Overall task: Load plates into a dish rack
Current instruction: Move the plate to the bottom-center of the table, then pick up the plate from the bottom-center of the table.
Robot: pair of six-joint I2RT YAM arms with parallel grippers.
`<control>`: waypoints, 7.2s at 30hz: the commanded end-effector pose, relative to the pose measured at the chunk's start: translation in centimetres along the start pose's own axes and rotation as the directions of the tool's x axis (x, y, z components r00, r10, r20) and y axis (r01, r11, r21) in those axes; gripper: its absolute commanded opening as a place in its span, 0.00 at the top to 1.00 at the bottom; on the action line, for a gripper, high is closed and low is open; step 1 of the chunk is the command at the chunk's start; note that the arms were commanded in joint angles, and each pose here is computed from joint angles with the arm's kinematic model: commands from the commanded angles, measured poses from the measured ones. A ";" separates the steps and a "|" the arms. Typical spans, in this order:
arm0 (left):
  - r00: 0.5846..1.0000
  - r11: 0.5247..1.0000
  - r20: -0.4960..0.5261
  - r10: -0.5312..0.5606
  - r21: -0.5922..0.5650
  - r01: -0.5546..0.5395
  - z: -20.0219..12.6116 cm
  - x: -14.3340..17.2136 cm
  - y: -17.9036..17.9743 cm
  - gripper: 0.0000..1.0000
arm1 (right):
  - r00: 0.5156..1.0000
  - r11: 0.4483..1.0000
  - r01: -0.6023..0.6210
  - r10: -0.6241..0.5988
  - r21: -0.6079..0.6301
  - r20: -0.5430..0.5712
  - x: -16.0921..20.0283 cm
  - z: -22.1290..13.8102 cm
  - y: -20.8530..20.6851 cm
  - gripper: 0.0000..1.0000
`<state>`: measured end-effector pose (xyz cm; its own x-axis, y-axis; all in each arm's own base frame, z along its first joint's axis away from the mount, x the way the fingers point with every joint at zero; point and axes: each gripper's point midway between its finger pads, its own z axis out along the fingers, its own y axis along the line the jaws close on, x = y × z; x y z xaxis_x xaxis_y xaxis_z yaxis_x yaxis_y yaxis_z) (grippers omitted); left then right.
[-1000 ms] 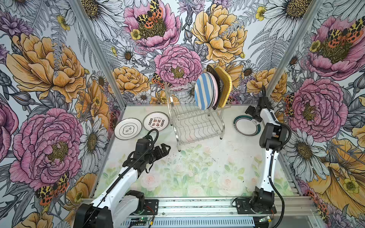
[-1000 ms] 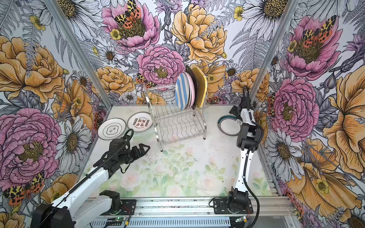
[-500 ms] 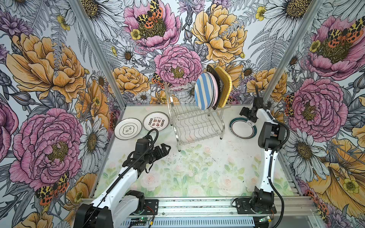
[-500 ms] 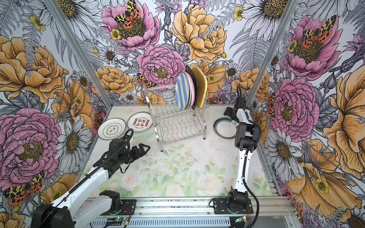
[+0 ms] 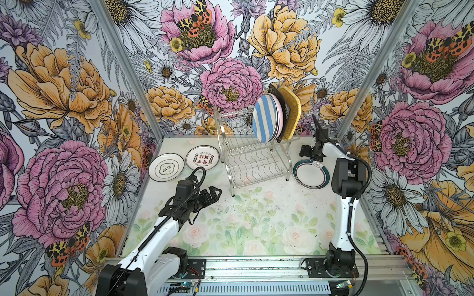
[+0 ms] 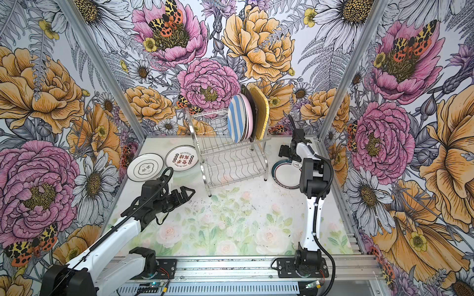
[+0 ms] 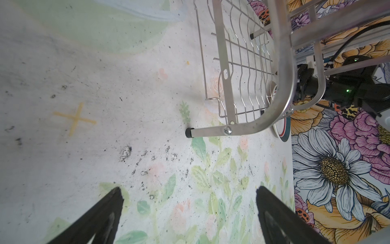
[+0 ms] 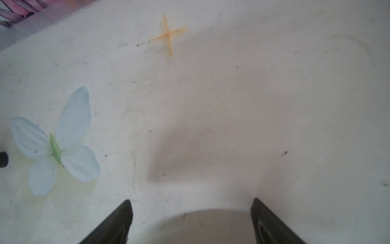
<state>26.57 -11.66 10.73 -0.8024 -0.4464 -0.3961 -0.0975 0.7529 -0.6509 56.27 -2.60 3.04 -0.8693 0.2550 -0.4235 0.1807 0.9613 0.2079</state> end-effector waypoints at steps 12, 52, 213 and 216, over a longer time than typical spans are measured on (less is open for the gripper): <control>1.000 0.998 0.025 0.010 0.059 -0.012 -0.3 -0.5 -1.0 0.01 | 0.973 0.996 0.085 -0.078 0.024 -0.215 11.4 -2.8 1.7 0.14; 0.993 0.990 -0.042 0.107 0.097 -0.103 0.6 2.5 -3.7 0.02 | 0.961 0.946 -0.262 0.237 -0.190 -0.144 20.4 -12.5 -0.8 0.09; 0.967 0.761 -0.162 0.195 0.647 -0.045 -1.4 5.9 -14.7 1.00 | 0.946 0.457 0.138 -0.324 -0.879 -0.020 30.2 -28.9 26.9 0.62; 0.965 0.758 -0.166 0.204 0.651 -0.048 -1.4 6.1 -14.9 1.00 | 0.946 0.440 0.141 -0.324 -0.887 -0.011 30.3 -29.1 27.4 0.67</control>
<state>22.55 -23.93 16.33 -0.9101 -0.2303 -0.3445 0.2570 0.3384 -0.9052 21.32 26.79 18.28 -0.9244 -0.0624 -0.3764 -0.3605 0.4653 0.8084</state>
